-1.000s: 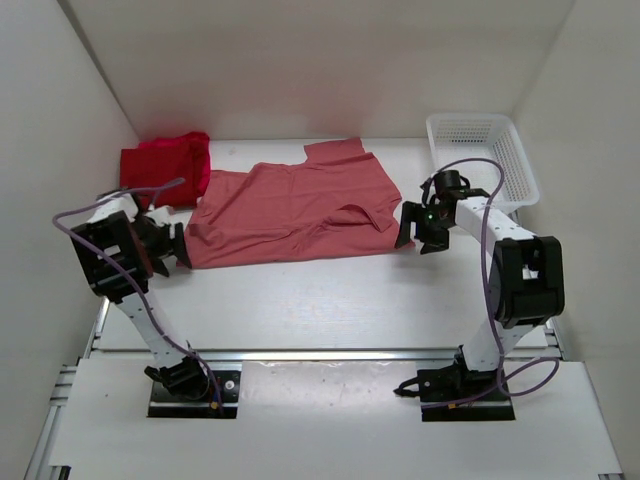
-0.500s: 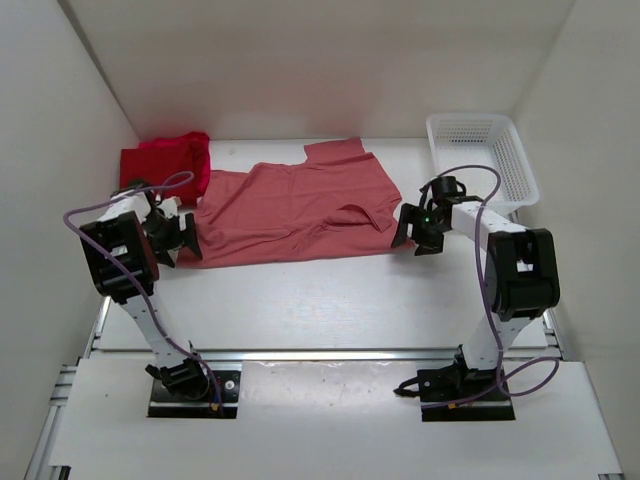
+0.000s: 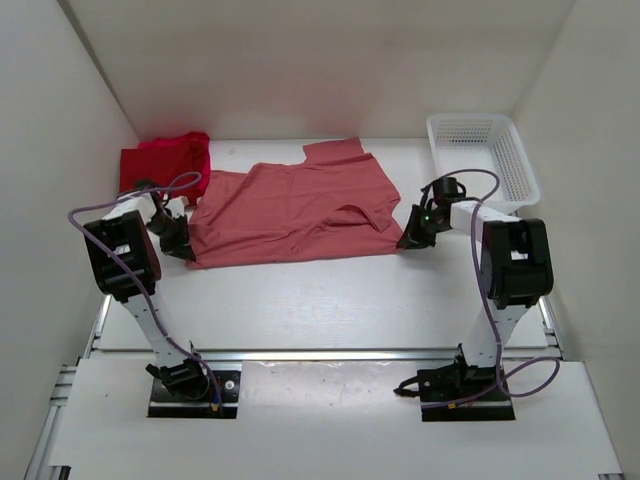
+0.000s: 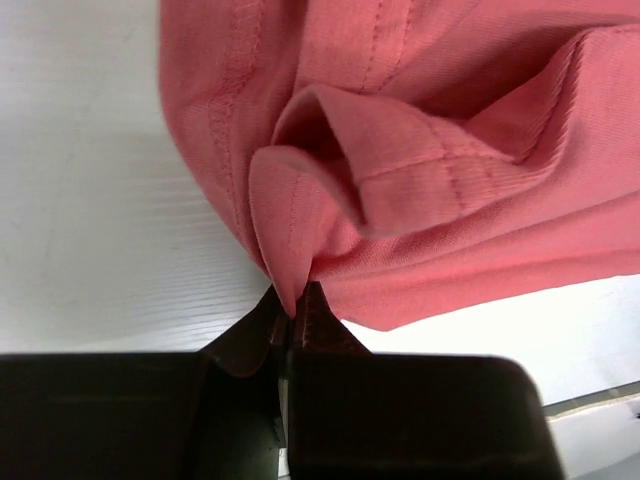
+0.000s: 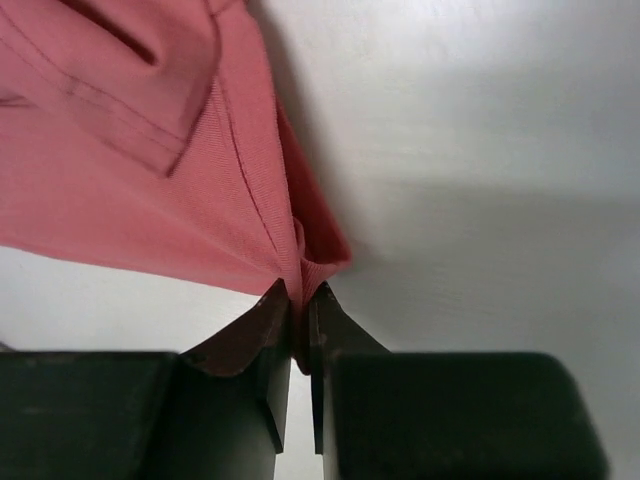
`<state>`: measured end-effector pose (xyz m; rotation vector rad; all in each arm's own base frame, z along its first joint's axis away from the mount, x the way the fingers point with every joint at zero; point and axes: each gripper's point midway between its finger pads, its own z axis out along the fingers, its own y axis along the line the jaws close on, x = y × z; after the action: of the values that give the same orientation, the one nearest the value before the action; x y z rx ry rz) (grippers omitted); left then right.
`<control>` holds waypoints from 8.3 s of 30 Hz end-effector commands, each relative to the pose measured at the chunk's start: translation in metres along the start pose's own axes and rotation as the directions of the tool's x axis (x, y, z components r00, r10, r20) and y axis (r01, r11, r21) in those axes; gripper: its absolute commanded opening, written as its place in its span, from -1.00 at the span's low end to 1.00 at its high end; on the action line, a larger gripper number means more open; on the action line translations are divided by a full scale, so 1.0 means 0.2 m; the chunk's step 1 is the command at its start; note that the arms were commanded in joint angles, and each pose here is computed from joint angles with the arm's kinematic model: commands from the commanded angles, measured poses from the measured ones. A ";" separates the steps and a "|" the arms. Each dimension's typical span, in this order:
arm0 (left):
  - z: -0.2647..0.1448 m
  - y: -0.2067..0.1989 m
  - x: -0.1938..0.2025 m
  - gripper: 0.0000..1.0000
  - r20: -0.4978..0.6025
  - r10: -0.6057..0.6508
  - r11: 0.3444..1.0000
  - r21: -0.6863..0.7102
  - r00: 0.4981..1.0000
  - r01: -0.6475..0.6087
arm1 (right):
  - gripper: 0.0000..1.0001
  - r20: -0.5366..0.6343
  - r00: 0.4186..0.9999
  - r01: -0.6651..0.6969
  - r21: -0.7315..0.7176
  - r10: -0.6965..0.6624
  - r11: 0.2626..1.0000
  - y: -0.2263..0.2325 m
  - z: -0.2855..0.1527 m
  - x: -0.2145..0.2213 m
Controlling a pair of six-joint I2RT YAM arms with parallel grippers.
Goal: Fold and stack the t-shirts
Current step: Fold the flattened tshirt in 1/3 of the way
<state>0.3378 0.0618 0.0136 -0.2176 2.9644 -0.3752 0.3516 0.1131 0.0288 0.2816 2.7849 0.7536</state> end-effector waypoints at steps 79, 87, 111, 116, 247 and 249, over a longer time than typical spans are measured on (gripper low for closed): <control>-0.25 0.03 0.29 -1.00 -0.014 0.411 0.874 -0.280 0.911 -0.398 | -0.98 -0.063 0.778 0.628 0.049 -0.626 0.776 0.39 -0.15 0.08; -0.26 0.01 0.27 -0.86 -0.004 0.403 0.881 -0.269 0.915 -0.390 | -0.51 -0.108 0.756 0.654 0.078 -0.645 0.753 0.43 0.01 -0.02; -0.54 -1.02 -0.06 -0.17 0.257 0.726 0.670 -0.056 0.638 -0.740 | 0.03 0.143 0.947 0.270 0.132 -0.288 0.954 0.11 -0.47 -0.05; -0.43 -1.60 0.05 0.05 0.316 0.767 0.542 0.146 0.558 -0.828 | -0.02 0.122 0.982 0.132 0.081 -0.141 0.988 0.00 -0.38 0.01; -0.21 -0.20 0.20 0.49 0.274 0.312 0.942 0.037 0.910 -0.334 | 0.67 0.152 0.955 -0.275 0.140 0.254 0.951 -0.30 -0.29 0.63; -0.18 -0.24 0.20 0.53 0.266 0.325 0.933 0.066 0.908 -0.354 | 0.67 0.146 0.959 -0.266 0.151 0.244 0.952 -0.31 -0.29 0.64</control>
<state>0.2959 0.0390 0.0538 0.1277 2.6932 -0.3134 0.2211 0.0680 0.0300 0.6888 2.6755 0.5667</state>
